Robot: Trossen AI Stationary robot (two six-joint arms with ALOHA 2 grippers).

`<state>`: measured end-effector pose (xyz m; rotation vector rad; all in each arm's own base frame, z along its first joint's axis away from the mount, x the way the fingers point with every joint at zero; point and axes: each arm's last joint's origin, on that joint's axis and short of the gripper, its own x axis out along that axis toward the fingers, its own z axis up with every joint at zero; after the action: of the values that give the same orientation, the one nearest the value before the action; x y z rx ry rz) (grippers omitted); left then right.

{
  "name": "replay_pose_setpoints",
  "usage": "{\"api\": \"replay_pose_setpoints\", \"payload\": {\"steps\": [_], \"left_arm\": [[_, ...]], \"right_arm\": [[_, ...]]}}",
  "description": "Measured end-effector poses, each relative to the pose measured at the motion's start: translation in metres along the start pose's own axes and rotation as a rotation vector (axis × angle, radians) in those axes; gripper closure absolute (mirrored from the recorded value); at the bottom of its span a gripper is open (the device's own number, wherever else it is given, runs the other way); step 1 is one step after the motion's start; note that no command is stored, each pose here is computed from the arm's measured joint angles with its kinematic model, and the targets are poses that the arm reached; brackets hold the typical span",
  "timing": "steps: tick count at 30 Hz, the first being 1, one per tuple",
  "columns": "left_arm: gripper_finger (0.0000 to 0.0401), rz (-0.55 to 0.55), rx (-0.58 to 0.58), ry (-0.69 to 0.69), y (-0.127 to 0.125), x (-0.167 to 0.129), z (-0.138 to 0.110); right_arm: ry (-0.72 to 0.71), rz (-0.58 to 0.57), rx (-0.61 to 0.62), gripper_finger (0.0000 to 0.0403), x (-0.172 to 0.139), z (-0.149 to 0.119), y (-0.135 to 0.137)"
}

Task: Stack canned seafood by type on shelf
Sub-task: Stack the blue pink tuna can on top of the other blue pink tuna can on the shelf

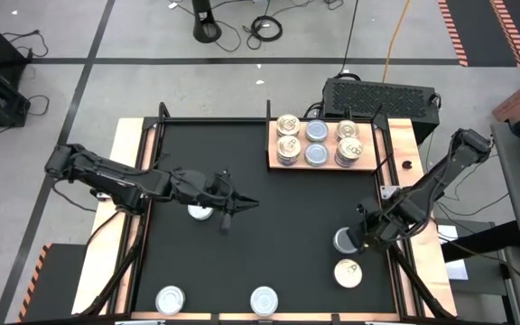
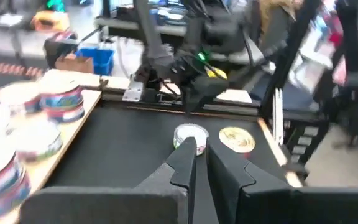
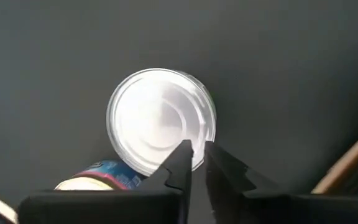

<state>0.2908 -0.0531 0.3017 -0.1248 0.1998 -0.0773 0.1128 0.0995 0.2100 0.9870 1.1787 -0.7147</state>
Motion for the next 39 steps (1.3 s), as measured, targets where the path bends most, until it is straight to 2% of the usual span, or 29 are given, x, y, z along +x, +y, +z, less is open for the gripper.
{"api": "replay_pose_setpoints", "payload": {"steps": [5, 10, 16, 22, 26, 29, 36, 39], "left_arm": [[0.036, -0.044, 0.219, -0.016, -0.008, 0.043, -0.006], [0.0338, -0.12, 0.393, 0.009, -0.017, 0.113, -0.004], [0.0314, -0.237, 0.608, 0.105, -0.044, 0.197, -0.018], [0.0295, -0.34, 0.833, 0.097, -0.082, 0.256, -0.037], [0.0287, -0.388, 0.877, 0.166, -0.098, 0.277, -0.06], [0.0287, -0.406, 0.891, 0.188, -0.098, 0.284, -0.074], [0.0287, -0.399, 1.103, 0.222, -0.092, 0.297, -0.108], [0.0287, -0.397, 1.148, 0.247, -0.088, 0.301, -0.121]], "right_arm": [[0.01, 0.038, 0.031, 0.0305, -0.026, 0.002, 0.007], [0.039, 0.127, 0.034, 0.027, -0.044, 0.001, 0.018], [0.049, 0.155, 0.039, 0.0254, -0.051, 0.001, 0.022], [0.097, 0.138, 0.05, 0.0252, -0.051, -0.001, 0.021], [0.101, 0.138, 0.07, 0.0252, -0.051, -0.001, 0.022], [0.101, 0.139, 0.079, 0.0252, -0.051, -0.001, 0.022], [0.103, 0.138, 0.1, 0.0252, -0.051, -0.001, 0.022], [0.103, 0.138, 0.101, 0.0252, -0.051, -0.001, 0.022]]}}
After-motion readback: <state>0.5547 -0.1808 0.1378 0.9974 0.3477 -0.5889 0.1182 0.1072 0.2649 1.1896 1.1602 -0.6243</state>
